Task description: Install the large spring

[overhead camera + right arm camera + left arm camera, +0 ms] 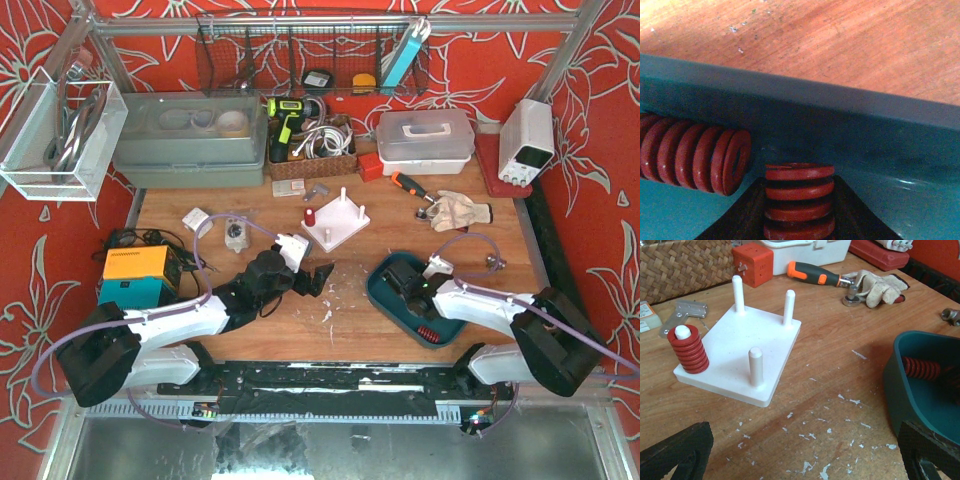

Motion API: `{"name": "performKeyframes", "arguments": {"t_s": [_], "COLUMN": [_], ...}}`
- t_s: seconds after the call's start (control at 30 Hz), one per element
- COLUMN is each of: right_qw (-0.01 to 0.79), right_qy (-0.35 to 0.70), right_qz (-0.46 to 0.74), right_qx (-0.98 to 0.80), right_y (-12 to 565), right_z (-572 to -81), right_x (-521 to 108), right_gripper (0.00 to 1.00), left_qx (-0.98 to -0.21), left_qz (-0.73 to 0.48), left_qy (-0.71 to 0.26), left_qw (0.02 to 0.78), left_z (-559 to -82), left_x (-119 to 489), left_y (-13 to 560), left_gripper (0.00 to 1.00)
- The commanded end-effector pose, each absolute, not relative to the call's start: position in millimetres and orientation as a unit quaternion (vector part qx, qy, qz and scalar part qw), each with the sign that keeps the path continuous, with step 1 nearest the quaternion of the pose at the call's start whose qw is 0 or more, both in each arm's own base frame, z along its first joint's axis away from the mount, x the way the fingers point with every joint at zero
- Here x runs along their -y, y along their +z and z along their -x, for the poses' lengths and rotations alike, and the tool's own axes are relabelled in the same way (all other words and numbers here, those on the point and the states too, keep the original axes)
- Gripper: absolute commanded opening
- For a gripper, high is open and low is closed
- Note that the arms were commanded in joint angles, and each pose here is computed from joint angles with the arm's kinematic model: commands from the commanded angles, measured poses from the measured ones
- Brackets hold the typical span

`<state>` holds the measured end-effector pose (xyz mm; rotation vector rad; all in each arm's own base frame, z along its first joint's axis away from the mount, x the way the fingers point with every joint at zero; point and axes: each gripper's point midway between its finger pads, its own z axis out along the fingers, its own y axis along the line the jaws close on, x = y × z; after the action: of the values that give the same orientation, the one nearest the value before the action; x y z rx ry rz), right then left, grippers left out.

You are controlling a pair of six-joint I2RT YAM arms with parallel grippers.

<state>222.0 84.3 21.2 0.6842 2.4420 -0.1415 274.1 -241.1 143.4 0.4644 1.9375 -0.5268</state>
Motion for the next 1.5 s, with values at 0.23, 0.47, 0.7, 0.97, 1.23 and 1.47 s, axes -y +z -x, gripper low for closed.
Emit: {"name": "performKeyframes", "arguments": {"t_s": [0.23,0.47,0.7,0.97,1.23,1.47], "right_qw": [0.356,0.45,0.49,0.528,0.577,0.595], "right_qy": [-0.005,0.049,0.108,0.173,0.233,0.232], "right_qz": [-0.181,-0.069,0.06,0.204,0.344,0.406], "right_qx": [-0.917,-0.889,-0.863,-0.806,-0.703,-0.653], "right_y": [73,137,172,193,206,187], "right_z": [-234,-249,-263,-266,-237,-212], "right_x": [-92,-109,-156,-227,-282,-290], "right_gripper": [0.1,0.06,0.06,0.06,0.06,0.01], "left_qx": [-0.803,-0.813,-0.819,-0.838,-0.829,-0.811], "left_qz": [-0.19,-0.172,-0.139,-0.086,-0.089,-0.143], "left_qy": [-0.217,-0.207,-0.229,-0.27,-0.309,-0.375], "left_qw": [0.522,0.516,0.507,0.466,0.458,0.425], "left_z": [-278,-282,-279,-264,-249,-229], "left_x": [244,240,238,229,223,248], "left_y": [150,147,151,165,206,224], "left_gripper": [1.0,1.0,1.0,1.0,0.96,0.68]}}
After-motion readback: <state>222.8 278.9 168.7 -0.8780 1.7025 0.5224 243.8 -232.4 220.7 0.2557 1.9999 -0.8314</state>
